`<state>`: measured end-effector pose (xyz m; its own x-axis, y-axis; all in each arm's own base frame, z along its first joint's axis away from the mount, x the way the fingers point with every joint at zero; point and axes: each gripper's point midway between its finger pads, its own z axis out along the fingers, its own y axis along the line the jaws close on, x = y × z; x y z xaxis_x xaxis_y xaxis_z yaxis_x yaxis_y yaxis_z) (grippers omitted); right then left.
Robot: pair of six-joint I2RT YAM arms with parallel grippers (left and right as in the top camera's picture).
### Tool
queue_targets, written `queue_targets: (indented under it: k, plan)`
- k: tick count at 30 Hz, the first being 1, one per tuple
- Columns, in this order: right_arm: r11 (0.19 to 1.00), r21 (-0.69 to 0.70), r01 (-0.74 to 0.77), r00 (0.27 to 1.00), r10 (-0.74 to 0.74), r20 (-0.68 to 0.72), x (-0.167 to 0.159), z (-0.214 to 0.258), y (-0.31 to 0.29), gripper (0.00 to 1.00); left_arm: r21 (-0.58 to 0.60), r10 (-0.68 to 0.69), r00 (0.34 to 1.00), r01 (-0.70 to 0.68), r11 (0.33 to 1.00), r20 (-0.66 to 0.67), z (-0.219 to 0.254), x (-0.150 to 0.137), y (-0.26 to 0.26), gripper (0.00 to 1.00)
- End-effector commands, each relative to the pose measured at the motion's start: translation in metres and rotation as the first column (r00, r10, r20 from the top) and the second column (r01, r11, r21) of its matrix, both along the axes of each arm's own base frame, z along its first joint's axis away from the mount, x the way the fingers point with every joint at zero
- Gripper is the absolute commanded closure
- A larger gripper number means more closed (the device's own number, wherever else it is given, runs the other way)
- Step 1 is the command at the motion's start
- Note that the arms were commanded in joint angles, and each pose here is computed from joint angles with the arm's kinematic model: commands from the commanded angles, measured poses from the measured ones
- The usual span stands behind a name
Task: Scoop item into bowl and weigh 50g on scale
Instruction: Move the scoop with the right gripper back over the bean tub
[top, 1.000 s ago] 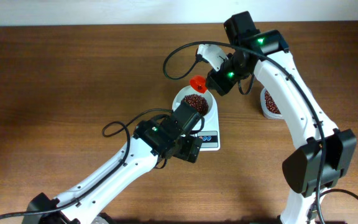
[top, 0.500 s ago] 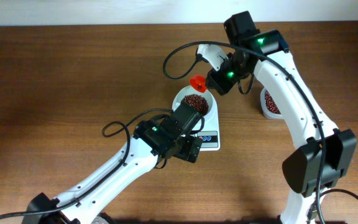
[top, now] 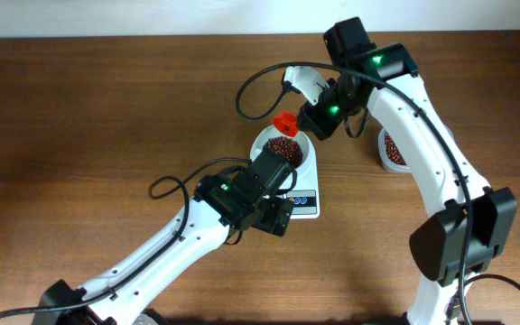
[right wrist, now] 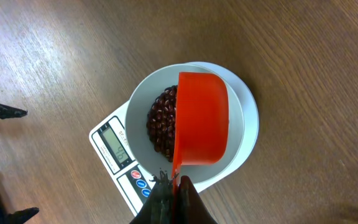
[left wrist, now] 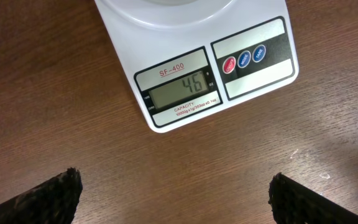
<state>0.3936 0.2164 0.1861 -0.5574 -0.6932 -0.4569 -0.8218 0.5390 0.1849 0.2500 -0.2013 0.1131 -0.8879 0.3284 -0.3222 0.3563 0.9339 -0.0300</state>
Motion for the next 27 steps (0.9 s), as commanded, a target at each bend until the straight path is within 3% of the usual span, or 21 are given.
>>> queue_targets:
  k: [1,10,12,14,27]
  plan:
    - [1.0,0.011,-0.005,1.0,0.004,0.025,0.001,0.009,0.007,0.96,0.022,-0.011,1.0,0.011,1.0,0.003,-0.004,0.0,0.003,0.01]
    - [0.999,0.008,0.036,0.998,-0.037,0.053,0.011,0.011,0.005,0.96,0.022,-0.011,1.0,0.011,1.0,0.003,-0.004,0.0,0.003,0.01]
    - [0.984,0.038,-0.174,0.985,0.173,0.029,-0.02,0.012,0.014,0.96,0.022,-0.011,1.0,0.011,1.0,0.003,-0.004,0.0,0.003,0.01]
    - [0.997,-0.029,-0.077,0.997,0.078,0.013,-0.012,0.005,0.004,0.96,0.022,-0.011,1.0,0.011,1.0,0.003,-0.004,0.0,0.003,0.01]
    - [0.999,-0.011,-0.03,0.999,0.03,0.032,-0.002,0.007,0.006,0.96,0.022,-0.011,1.0,0.011,1.0,0.003,-0.004,0.0,0.003,0.01]
